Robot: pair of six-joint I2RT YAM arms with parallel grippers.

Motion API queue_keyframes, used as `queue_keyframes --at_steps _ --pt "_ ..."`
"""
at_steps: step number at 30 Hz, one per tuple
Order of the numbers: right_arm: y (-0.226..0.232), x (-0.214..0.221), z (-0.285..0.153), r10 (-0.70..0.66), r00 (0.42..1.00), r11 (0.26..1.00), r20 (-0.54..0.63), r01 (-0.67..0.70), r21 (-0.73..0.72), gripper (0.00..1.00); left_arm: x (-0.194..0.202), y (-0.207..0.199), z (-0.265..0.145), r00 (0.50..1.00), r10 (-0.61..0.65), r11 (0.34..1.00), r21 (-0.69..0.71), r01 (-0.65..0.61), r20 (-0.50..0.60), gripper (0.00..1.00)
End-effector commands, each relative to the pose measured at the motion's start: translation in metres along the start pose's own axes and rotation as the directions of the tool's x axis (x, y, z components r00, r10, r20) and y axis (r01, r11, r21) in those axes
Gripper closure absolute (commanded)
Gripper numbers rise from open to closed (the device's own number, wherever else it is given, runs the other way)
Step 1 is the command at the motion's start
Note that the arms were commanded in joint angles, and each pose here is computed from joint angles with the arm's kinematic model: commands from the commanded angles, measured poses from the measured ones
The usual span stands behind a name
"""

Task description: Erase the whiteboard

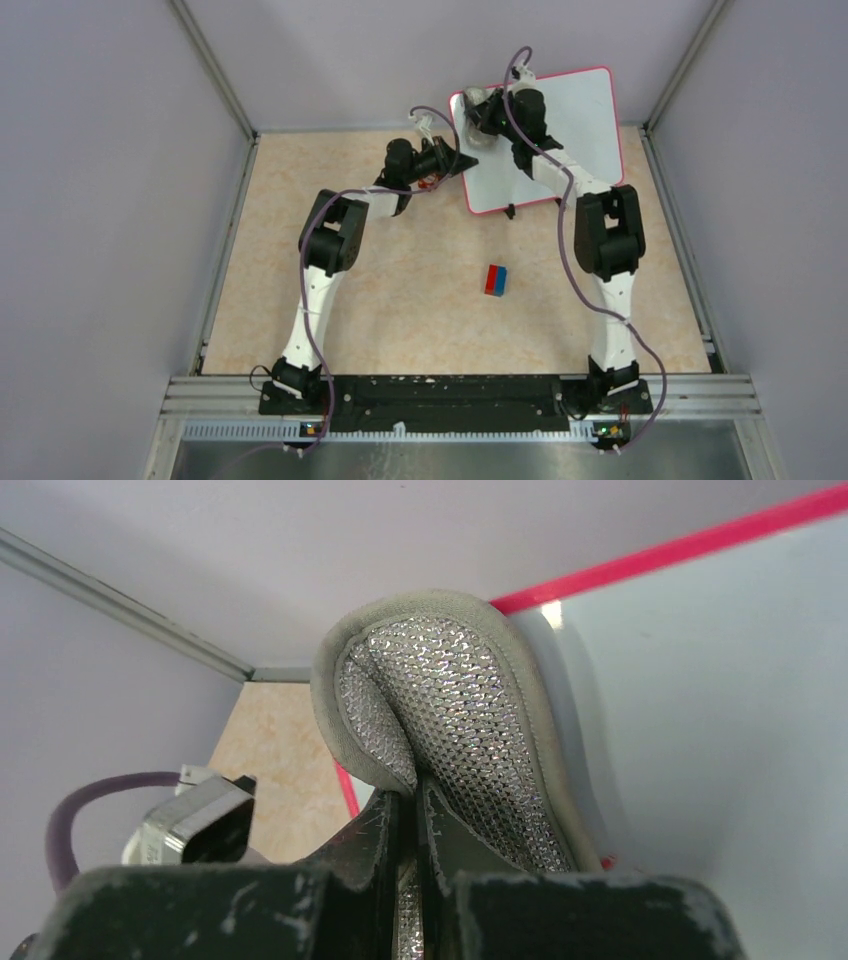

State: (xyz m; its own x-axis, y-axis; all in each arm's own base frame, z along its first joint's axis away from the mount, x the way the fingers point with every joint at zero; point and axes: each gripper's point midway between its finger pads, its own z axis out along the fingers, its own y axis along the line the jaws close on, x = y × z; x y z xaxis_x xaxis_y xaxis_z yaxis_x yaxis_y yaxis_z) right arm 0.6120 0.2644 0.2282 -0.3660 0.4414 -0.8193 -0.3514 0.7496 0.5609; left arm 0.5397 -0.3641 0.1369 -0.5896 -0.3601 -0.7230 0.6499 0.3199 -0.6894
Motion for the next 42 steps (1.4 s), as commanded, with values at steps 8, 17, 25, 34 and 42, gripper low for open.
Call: queue_keyframes --at_steps 8,17,25,34,42 --pt "-0.160 -0.021 -0.072 0.081 0.995 0.921 0.053 -0.095 0.377 1.00 0.003 0.039 -0.016 0.994 0.109 0.987 -0.117 -0.110 -0.020 1.00" --pt "-0.074 0.009 -0.027 0.044 0.999 0.978 -0.029 -0.037 0.204 1.00 0.004 0.041 -0.015 0.994 0.109 0.986 -0.122 -0.111 -0.023 1.00" --pt "0.044 0.036 0.016 -0.074 0.994 0.997 -0.078 0.072 -0.032 1.00 0.004 0.041 -0.015 0.993 0.112 0.985 -0.125 -0.115 -0.025 1.00" --pt "-0.017 0.021 0.017 -0.037 0.998 0.991 -0.058 0.044 0.124 1.00 0.003 0.040 -0.016 0.993 0.116 0.985 -0.124 -0.117 -0.022 1.00" --pt "-0.101 -0.017 -0.016 -0.015 1.000 0.955 0.002 0.014 0.297 1.00 0.004 0.041 -0.016 0.993 0.118 0.984 -0.129 -0.121 -0.026 1.00"
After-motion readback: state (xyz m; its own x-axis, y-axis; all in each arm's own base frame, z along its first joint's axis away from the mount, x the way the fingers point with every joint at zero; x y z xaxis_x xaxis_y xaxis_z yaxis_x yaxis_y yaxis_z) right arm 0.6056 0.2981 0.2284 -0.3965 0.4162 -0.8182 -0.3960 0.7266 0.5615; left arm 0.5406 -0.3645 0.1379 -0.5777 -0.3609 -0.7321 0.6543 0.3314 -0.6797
